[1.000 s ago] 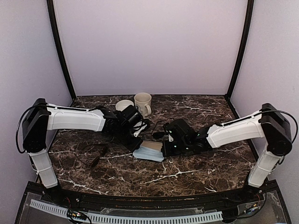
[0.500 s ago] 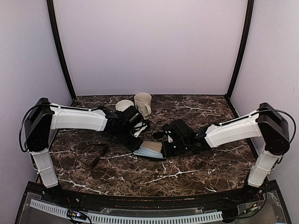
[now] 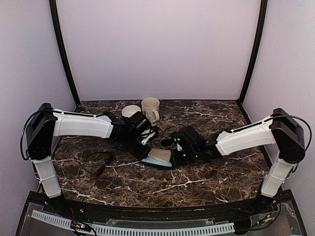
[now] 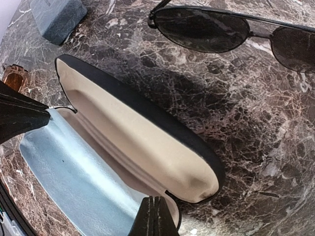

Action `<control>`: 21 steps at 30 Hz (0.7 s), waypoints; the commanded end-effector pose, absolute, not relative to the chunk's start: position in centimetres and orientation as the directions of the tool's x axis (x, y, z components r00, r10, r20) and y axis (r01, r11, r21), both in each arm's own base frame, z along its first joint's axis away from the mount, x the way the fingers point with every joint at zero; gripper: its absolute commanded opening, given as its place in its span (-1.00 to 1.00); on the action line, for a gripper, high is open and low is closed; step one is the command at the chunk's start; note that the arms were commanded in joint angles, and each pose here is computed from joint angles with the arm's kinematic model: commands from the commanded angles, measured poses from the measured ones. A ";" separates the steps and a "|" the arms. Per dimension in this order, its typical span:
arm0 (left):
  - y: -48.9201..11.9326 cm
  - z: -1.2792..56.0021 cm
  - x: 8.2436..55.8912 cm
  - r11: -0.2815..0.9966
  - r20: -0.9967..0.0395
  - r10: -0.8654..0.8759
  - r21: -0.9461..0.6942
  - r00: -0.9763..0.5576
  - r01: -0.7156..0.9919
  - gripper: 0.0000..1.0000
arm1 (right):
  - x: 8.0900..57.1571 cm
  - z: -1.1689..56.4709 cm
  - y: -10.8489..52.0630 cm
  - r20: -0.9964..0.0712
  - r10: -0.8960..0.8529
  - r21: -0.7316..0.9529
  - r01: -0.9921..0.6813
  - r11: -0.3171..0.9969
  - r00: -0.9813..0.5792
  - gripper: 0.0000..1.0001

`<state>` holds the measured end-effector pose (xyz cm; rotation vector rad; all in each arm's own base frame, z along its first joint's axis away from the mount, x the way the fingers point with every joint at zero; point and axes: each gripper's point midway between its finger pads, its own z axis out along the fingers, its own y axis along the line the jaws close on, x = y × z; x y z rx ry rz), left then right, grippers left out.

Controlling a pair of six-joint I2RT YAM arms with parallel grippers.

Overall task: Organize the sunglasses
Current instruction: Place the folded cleaning cloth in the sunglasses case.

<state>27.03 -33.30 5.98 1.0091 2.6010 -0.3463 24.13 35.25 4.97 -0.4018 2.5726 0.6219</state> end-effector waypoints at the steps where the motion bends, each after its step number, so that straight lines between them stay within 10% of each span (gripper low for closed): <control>1: -33.2 5.8 27.0 0.719 -0.373 0.609 -0.114 -0.700 0.686 -1.00 | 24.7 5.1 35.6 -0.504 -0.167 0.351 -0.377 0.857 -0.848 -1.00; 15: -33.0 5.3 26.5 0.717 -0.349 0.615 -0.126 -0.707 0.686 -0.99 | 24.1 4.9 35.9 -0.484 -0.192 0.365 -0.396 0.843 -0.854 -0.88; 21: -33.0 5.8 26.8 0.724 -0.355 0.609 -0.115 -0.709 0.680 -0.70 | 24.6 5.9 36.1 -0.499 -0.191 0.357 -0.401 0.844 -0.846 -0.67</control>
